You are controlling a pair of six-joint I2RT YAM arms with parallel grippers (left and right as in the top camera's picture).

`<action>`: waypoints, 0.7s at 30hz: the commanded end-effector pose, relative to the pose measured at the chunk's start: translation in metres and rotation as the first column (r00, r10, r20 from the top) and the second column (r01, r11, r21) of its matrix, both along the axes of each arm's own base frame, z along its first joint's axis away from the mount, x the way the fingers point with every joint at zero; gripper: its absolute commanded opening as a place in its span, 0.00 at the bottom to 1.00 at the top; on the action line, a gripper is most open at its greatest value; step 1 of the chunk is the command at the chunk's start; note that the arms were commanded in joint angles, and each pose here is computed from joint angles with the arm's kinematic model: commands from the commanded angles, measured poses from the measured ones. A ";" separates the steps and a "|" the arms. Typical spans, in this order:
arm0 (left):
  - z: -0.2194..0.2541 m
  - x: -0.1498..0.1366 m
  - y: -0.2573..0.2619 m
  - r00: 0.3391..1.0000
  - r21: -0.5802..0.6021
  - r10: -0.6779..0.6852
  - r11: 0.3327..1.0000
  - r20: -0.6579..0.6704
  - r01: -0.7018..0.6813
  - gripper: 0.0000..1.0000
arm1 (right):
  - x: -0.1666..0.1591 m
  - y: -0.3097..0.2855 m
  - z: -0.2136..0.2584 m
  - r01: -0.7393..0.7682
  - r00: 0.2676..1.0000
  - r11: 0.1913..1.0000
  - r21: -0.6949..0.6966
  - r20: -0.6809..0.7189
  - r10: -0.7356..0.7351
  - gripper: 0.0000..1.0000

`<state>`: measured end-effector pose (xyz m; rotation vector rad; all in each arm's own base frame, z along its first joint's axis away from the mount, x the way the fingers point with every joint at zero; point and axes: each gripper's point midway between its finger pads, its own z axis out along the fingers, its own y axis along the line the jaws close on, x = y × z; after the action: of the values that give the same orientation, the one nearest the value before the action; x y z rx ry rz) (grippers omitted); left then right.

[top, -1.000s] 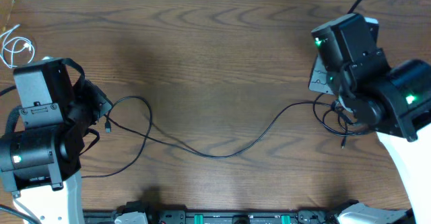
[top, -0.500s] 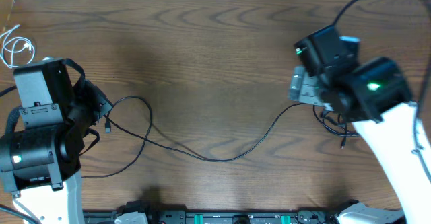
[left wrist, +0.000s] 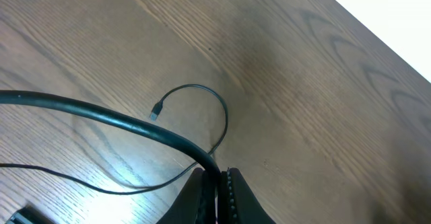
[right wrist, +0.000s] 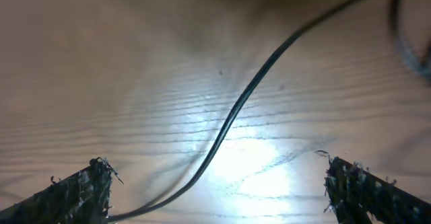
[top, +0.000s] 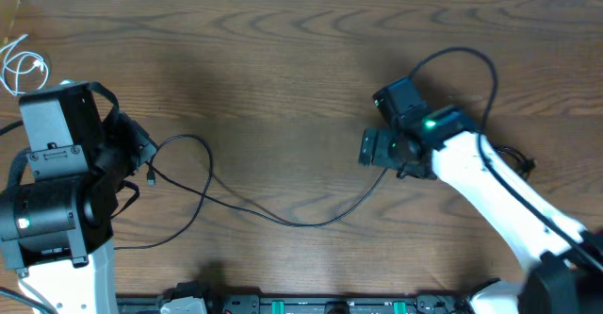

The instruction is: Untangle cables

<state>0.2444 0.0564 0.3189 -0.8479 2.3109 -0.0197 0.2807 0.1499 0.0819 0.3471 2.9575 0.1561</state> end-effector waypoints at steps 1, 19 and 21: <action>0.000 -0.001 0.001 1.000 0.007 -0.001 1.000 -0.005 0.001 0.08 | -0.002 0.007 -0.022 0.039 0.997 0.999 0.023 -0.061 -0.038 0.99; 0.000 -0.002 0.001 1.000 0.007 -0.001 1.000 -0.005 0.001 0.08 | 0.041 0.015 0.010 -0.014 0.999 1.000 0.023 0.029 0.013 0.01; 0.000 -0.002 0.001 1.000 0.007 -0.001 1.000 -0.005 0.001 0.08 | 0.054 -0.003 0.056 0.023 0.993 0.999 -0.048 0.121 -0.017 0.01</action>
<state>0.2437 0.0562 0.3184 -0.8487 2.3142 -0.0193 0.2985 0.1609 0.0654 0.3739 3.0515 0.1223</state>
